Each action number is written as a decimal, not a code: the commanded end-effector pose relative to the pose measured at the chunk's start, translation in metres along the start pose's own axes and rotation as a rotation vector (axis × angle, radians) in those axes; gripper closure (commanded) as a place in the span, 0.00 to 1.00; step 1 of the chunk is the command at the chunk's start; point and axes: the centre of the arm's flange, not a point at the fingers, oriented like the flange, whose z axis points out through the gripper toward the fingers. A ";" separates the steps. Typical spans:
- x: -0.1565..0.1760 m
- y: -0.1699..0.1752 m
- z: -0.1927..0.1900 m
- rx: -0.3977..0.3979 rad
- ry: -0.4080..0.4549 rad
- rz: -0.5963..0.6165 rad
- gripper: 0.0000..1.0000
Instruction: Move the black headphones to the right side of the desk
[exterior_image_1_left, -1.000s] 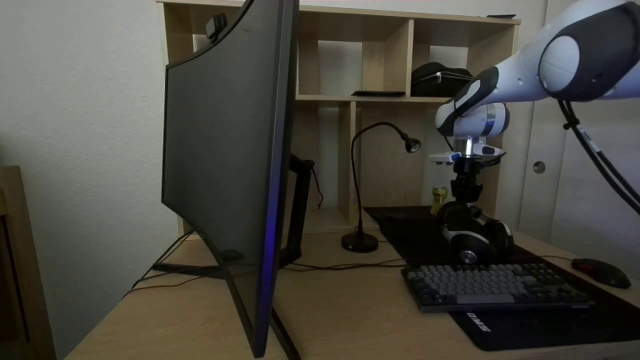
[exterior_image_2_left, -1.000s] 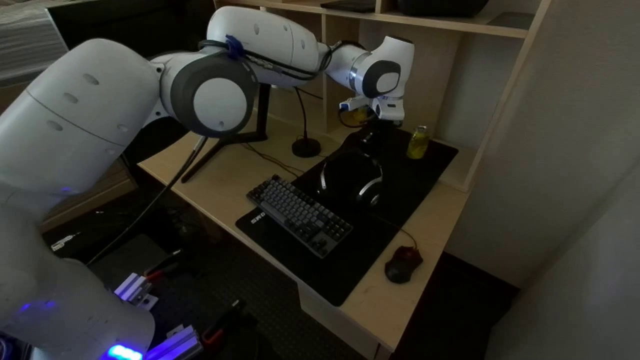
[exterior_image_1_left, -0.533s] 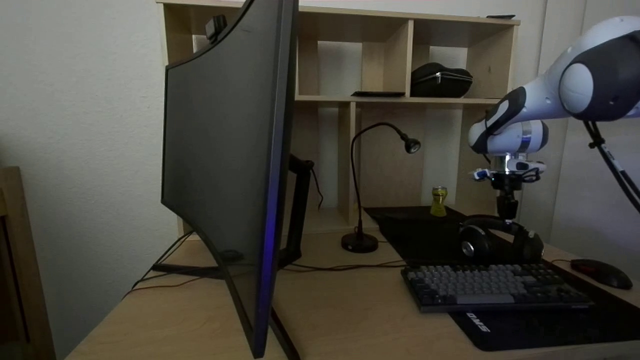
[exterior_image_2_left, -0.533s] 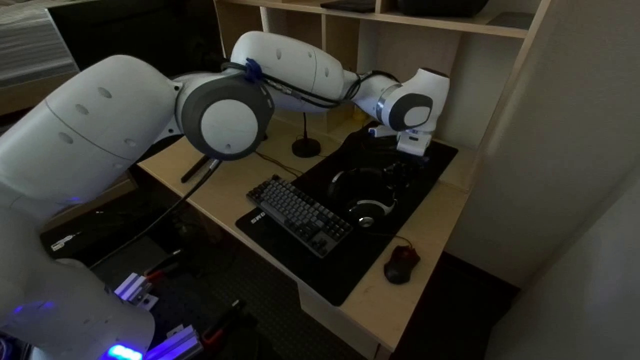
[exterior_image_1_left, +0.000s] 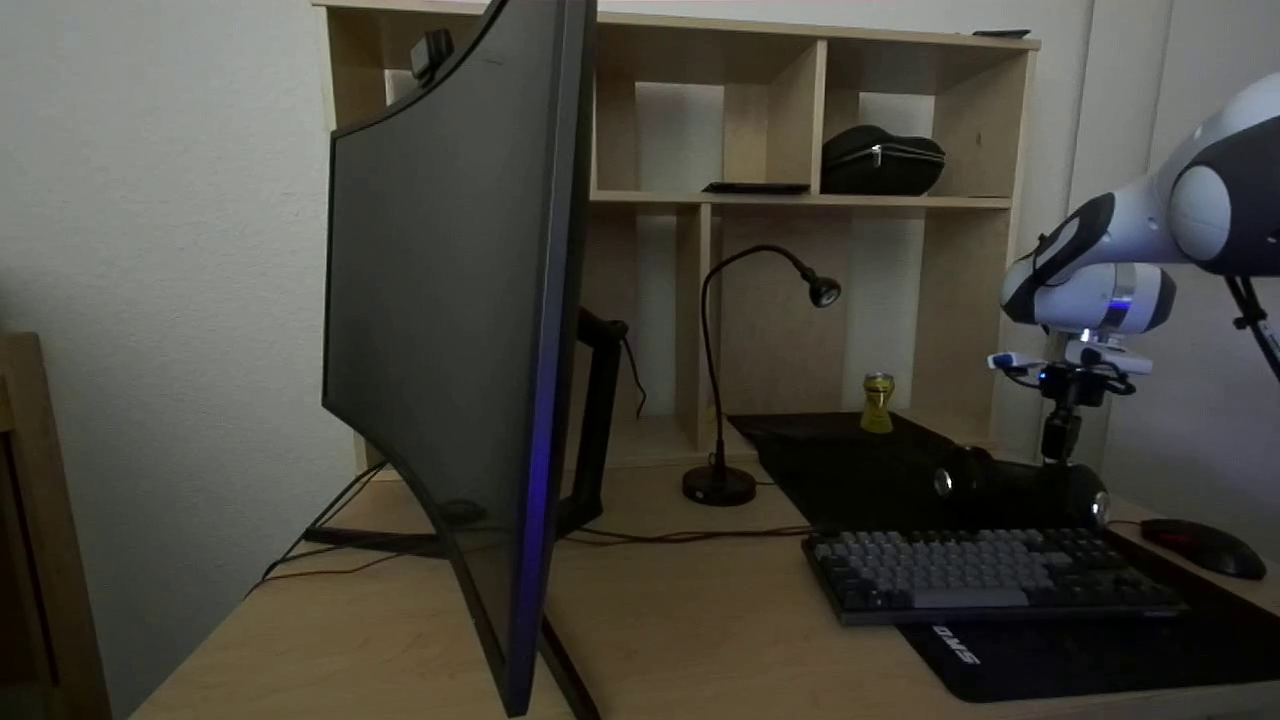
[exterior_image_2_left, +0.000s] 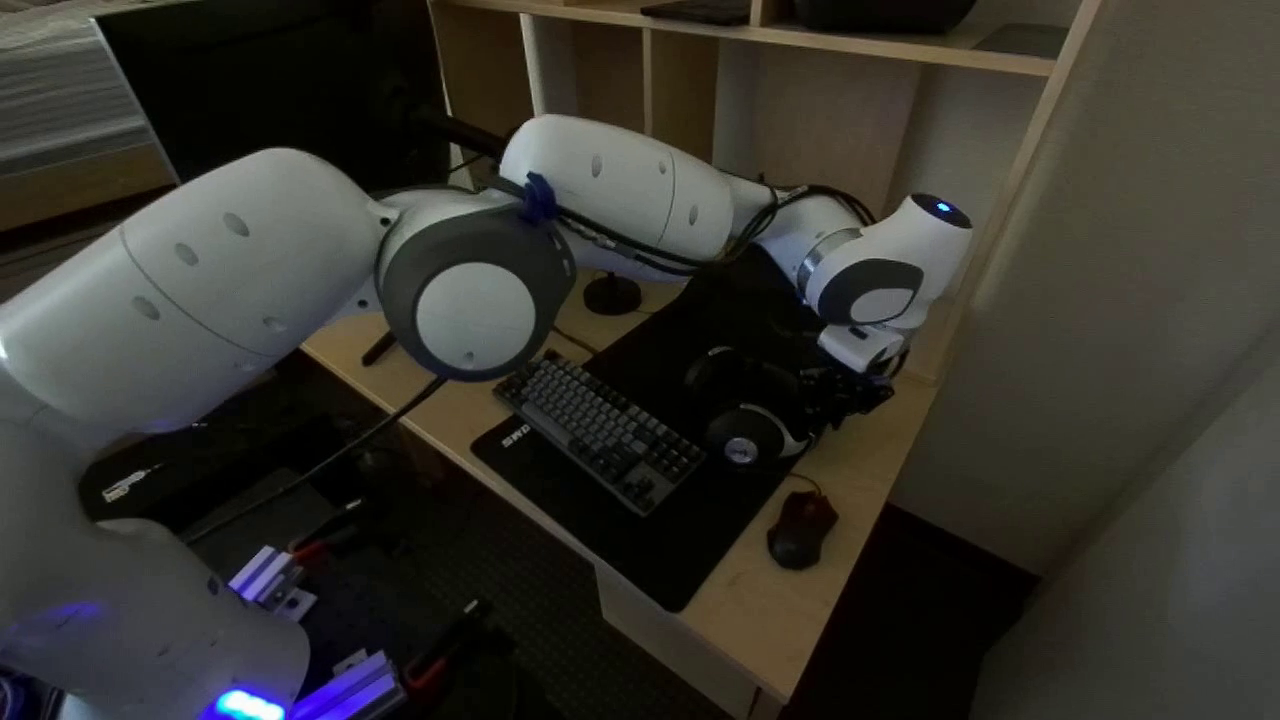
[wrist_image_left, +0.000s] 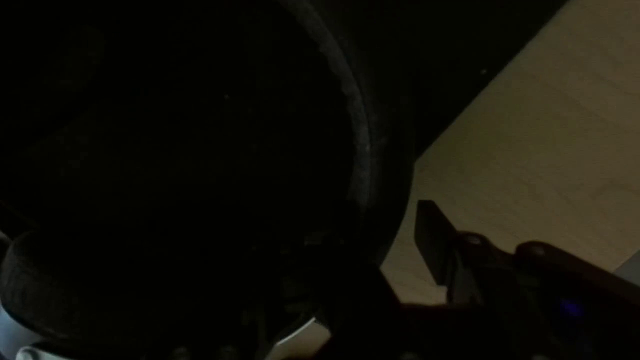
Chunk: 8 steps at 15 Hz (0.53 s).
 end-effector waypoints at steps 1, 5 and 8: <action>0.020 -0.035 -0.009 0.024 -0.125 0.150 0.88; 0.007 -0.026 -0.023 0.057 -0.238 0.103 0.30; -0.035 0.006 -0.036 0.161 -0.266 -0.043 0.11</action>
